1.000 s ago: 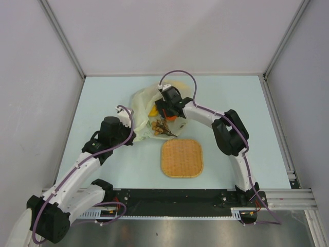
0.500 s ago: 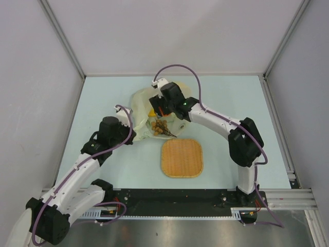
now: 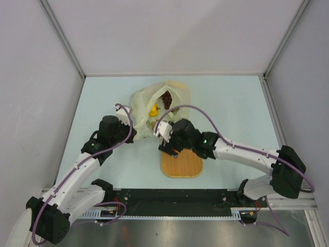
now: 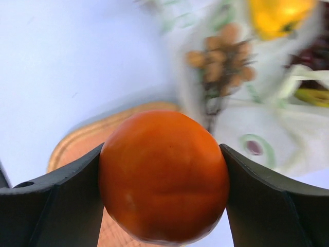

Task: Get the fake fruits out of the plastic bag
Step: Place the fake fruit on the plate.

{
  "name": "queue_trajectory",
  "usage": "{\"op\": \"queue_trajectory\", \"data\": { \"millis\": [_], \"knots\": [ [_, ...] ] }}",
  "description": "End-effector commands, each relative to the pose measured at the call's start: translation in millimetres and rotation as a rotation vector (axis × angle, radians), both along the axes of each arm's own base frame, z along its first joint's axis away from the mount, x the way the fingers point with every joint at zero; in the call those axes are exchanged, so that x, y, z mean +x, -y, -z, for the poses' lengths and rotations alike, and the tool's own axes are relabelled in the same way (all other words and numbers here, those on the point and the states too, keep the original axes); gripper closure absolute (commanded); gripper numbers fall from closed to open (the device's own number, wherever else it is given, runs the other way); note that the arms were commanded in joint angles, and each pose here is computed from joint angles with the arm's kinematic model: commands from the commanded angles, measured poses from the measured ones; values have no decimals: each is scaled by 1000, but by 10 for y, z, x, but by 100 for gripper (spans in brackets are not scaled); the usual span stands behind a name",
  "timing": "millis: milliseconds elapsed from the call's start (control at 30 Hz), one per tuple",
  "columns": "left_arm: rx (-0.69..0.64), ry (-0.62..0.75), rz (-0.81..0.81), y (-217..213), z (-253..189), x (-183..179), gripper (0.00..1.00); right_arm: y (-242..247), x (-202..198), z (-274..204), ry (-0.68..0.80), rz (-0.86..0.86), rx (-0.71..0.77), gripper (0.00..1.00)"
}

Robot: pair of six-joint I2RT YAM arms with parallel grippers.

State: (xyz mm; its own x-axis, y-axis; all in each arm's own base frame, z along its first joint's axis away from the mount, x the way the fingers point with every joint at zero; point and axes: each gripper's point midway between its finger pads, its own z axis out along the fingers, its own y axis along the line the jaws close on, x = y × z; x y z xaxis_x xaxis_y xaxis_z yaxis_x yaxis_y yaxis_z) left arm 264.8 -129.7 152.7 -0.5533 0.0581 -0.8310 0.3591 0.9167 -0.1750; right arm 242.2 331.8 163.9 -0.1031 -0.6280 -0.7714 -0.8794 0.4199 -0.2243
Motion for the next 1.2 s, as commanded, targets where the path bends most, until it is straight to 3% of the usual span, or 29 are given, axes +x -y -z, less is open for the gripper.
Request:
{"op": "queue_trajectory", "data": {
  "millis": [0,167,533,700,733,767,867,1033,1067,1167],
  "knots": [
    [-74,107,-5,49,-410,85,100,-91,-365,237,131,-156,-47,100],
    [-78,124,-7,12,-462,8,100,-125,-444,543,156,-191,-75,100],
    [-113,113,-2,9,-344,-123,100,-138,-94,735,186,-111,-83,100],
    [-113,115,-5,3,-339,-116,100,-137,2,829,186,-94,-89,94],
    [-111,114,-9,-5,-339,-111,100,-142,7,833,186,-96,-89,90],
    [-111,114,-9,-4,-342,-108,100,-140,6,865,181,-96,-93,78],
    [-105,114,-11,-19,-325,-114,100,-168,33,892,167,-88,-79,57],
    [-104,113,-17,-38,-299,-120,100,-207,-47,1004,103,-122,-78,36],
    [-104,113,-16,-37,-292,-124,100,-192,-56,1028,90,-121,-82,27],
    [-105,112,-16,-38,-288,-123,100,-197,-150,1077,42,-157,-78,18]
  ]
}}
